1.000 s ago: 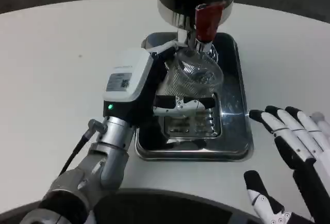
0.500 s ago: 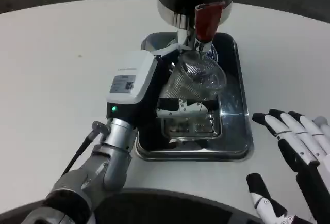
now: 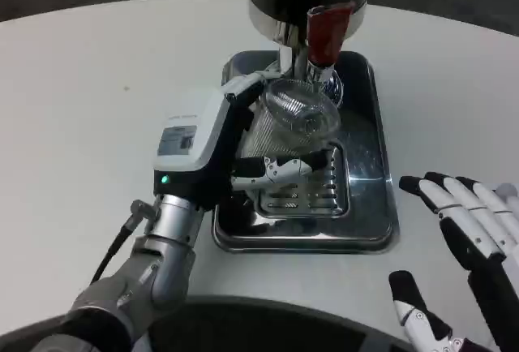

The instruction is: Grasp the cup under the faucet to collect the drink, then remove the cup.

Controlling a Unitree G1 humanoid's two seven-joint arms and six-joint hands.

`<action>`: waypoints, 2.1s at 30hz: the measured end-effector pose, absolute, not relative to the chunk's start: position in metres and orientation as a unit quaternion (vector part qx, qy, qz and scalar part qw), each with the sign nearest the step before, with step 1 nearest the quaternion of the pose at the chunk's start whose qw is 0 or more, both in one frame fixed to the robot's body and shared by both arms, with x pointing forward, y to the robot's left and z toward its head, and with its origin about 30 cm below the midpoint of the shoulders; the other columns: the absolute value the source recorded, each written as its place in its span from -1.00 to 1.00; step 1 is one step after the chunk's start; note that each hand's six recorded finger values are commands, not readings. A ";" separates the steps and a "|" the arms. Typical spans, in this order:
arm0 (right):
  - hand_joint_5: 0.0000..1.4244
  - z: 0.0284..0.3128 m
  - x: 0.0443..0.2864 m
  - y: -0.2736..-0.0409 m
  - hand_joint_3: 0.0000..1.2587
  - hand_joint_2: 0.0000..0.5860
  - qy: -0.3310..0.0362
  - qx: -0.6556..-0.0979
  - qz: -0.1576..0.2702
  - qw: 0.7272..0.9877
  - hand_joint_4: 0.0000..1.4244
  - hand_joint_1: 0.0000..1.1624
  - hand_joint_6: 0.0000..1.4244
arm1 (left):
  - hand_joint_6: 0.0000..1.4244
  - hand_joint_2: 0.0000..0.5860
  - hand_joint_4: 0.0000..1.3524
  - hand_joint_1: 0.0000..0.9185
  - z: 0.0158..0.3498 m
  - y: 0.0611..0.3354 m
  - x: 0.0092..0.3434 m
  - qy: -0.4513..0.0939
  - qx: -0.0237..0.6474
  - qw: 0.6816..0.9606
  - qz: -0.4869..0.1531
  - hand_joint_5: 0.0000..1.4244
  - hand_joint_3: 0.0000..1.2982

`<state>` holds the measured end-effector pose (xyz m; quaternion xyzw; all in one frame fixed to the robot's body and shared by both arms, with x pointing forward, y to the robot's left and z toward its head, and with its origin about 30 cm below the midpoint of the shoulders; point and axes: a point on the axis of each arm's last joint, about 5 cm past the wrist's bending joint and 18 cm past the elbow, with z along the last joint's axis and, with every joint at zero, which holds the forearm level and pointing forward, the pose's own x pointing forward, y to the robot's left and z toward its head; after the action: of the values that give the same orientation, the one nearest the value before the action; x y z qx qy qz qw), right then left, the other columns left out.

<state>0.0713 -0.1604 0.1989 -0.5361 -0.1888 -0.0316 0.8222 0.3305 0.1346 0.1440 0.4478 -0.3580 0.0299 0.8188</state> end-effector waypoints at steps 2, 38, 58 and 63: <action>-0.88 0.199 0.071 -0.160 -0.76 0.67 -0.189 -0.536 -0.032 0.822 -0.86 -0.33 -0.93 | 0.16 -0.65 -0.54 -0.08 0.143 0.135 0.330 -0.357 0.449 0.819 0.030 -0.02 -0.52; -0.84 0.198 0.071 -0.159 -0.72 0.67 -0.184 -0.522 -0.027 0.832 -0.86 -0.33 -0.89 | -0.93 -0.97 -1.00 -1.00 0.140 0.156 0.311 -0.354 0.361 0.862 -0.030 -0.77 -1.00; -0.84 0.193 0.072 -0.155 -0.73 0.67 -0.180 -0.520 -0.013 0.835 -0.87 -0.34 -0.88 | -0.99 -0.47 -1.00 -1.00 0.199 0.208 0.270 -0.409 0.262 0.868 -0.103 -0.95 -1.00; -0.88 0.191 0.076 -0.153 -0.75 0.67 -0.180 -0.530 -0.009 0.828 -0.89 -0.34 -0.91 | -1.00 -0.36 -1.00 -1.00 0.236 0.218 0.261 -0.428 0.190 0.868 -0.166 -0.97 -1.00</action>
<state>0.0758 -0.1527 0.1911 -0.5304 -0.1804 -0.0087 0.8283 0.2605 0.2178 0.2365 0.1903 -0.4283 -0.1657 0.8677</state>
